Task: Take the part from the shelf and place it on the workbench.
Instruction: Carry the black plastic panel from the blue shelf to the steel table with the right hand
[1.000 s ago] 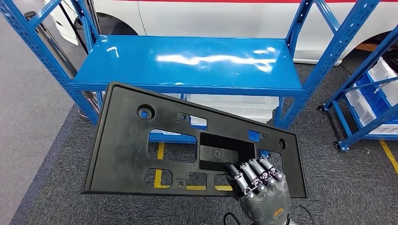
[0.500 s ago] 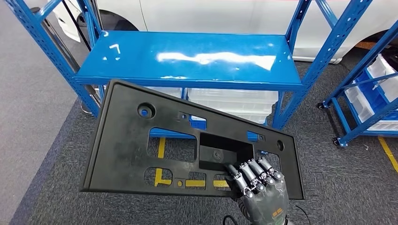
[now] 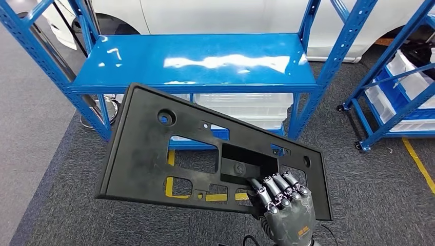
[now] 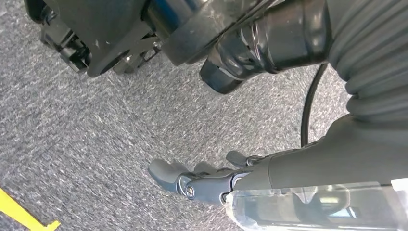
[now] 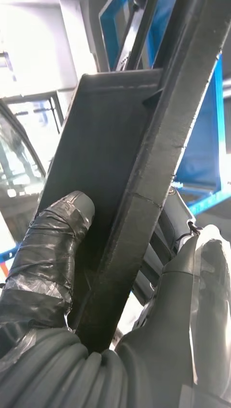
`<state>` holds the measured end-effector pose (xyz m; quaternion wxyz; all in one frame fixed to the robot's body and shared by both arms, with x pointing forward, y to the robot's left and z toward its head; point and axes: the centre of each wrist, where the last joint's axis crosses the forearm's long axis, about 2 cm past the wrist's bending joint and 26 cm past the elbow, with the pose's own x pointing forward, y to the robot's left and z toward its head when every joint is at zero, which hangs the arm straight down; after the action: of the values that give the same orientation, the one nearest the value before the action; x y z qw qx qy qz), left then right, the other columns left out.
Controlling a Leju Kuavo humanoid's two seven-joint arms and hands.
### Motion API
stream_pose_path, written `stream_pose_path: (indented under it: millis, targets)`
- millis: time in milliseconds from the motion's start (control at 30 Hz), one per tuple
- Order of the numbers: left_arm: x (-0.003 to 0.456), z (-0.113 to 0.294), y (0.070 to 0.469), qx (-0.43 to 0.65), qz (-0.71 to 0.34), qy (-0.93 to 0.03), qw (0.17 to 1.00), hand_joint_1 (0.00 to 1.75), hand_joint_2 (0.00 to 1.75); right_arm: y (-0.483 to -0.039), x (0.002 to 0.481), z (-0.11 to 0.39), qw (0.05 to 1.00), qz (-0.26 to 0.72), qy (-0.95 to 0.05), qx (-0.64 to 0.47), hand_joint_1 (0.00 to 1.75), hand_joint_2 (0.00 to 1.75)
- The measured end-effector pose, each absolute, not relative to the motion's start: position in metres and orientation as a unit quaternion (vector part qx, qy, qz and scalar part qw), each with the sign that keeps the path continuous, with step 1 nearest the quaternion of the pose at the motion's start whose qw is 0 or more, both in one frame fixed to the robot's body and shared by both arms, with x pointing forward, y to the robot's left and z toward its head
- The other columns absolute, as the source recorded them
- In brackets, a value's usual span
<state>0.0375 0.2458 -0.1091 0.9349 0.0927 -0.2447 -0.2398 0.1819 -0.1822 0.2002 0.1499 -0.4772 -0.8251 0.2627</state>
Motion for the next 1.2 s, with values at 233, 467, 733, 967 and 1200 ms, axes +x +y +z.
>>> stream_pose_path:
  millis: [233, 467, 733, 967, 1200]
  targets:
    - [0.037, -0.109, 0.246, 0.095, -0.237, -0.244, 0.936, 0.00, 1.75, -0.182, 0.182, 0.200, 0.153, 0.261, -0.825, -0.477, 1.75, 1.75]
    - [0.037, -0.109, 0.249, 0.095, -0.237, -0.267, 0.929, 0.00, 1.75, -0.181, 0.183, 0.202, 0.149, 0.260, -0.834, -0.464, 1.75, 1.75]
    - [0.038, -0.109, 0.245, 0.093, -0.237, -0.271, 0.928, 0.00, 1.75, -0.184, 0.184, 0.202, 0.145, 0.261, -0.840, -0.453, 1.75, 1.75]
    - [0.039, -0.109, 0.244, 0.092, -0.236, -0.272, 0.928, 0.00, 1.75, -0.188, 0.185, 0.202, 0.143, 0.251, -0.852, -0.436, 1.75, 1.75]
    - [0.040, -0.108, 0.244, 0.093, -0.236, -0.275, 0.927, 0.00, 1.75, -0.197, 0.186, 0.200, 0.135, 0.215, -0.876, -0.410, 1.75, 1.75]
